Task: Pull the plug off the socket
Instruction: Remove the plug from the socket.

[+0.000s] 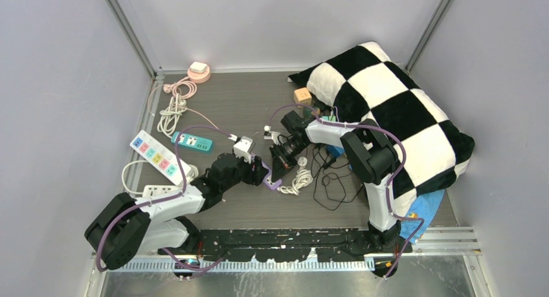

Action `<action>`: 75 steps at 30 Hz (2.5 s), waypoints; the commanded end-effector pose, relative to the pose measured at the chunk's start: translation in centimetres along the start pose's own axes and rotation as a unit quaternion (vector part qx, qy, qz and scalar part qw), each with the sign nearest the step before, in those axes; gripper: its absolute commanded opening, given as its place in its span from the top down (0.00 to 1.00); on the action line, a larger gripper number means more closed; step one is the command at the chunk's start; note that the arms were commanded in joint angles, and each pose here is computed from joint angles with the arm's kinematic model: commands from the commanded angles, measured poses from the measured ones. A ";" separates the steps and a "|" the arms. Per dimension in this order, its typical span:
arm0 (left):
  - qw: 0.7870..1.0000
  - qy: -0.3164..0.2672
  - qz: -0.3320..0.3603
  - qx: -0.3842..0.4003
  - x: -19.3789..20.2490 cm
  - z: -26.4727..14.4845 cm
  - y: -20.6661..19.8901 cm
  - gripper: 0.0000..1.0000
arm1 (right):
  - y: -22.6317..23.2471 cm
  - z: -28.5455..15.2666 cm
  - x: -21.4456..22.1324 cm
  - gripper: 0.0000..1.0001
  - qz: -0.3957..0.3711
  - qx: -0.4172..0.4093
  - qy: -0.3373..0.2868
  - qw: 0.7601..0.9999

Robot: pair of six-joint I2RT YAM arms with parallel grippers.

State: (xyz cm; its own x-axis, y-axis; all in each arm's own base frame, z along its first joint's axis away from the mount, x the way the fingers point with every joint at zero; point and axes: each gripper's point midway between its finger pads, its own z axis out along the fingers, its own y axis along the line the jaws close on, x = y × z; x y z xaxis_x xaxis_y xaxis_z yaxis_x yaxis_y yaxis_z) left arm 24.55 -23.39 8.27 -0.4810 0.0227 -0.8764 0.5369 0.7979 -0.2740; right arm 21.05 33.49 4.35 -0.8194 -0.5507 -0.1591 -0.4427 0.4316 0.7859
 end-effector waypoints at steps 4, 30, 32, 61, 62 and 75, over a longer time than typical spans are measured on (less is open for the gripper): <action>1.000 -0.013 0.003 -0.001 -1.4 0.3 -0.3 0.41 | -2.2 0.3 0.1 0.99 0.002 0.038 0.006 0.999; 0.999 -0.006 -0.008 -0.030 -1.3 0.8 0.5 0.64 | -2.3 0.4 0.2 0.99 0.004 0.038 0.009 0.999; 0.999 -0.005 -0.008 -0.030 -1.3 0.7 0.6 0.76 | -2.3 0.4 0.2 0.99 0.004 0.038 0.009 0.999; 0.997 -0.034 0.011 -0.070 -3.2 -0.4 1.2 1.00 | -2.7 0.6 0.4 0.99 0.010 0.042 0.013 0.999; 0.997 -0.036 0.008 -0.067 -3.3 -0.5 1.0 1.00 | -2.7 0.6 0.4 0.99 0.011 0.042 0.013 0.999; 0.998 -0.044 0.039 -0.020 -3.9 -1.0 -0.5 1.00 | -2.8 0.6 0.5 0.99 0.012 0.046 0.015 0.999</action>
State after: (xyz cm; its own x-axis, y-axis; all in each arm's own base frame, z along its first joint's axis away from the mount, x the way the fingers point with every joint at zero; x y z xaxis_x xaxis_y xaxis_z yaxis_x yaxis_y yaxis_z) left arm 25.01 -22.68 9.93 -0.4432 0.0649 -0.8941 0.5087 0.8394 -0.1912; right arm 20.97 33.47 4.26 -0.8242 -0.5498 -0.1360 -0.4191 0.4305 0.7994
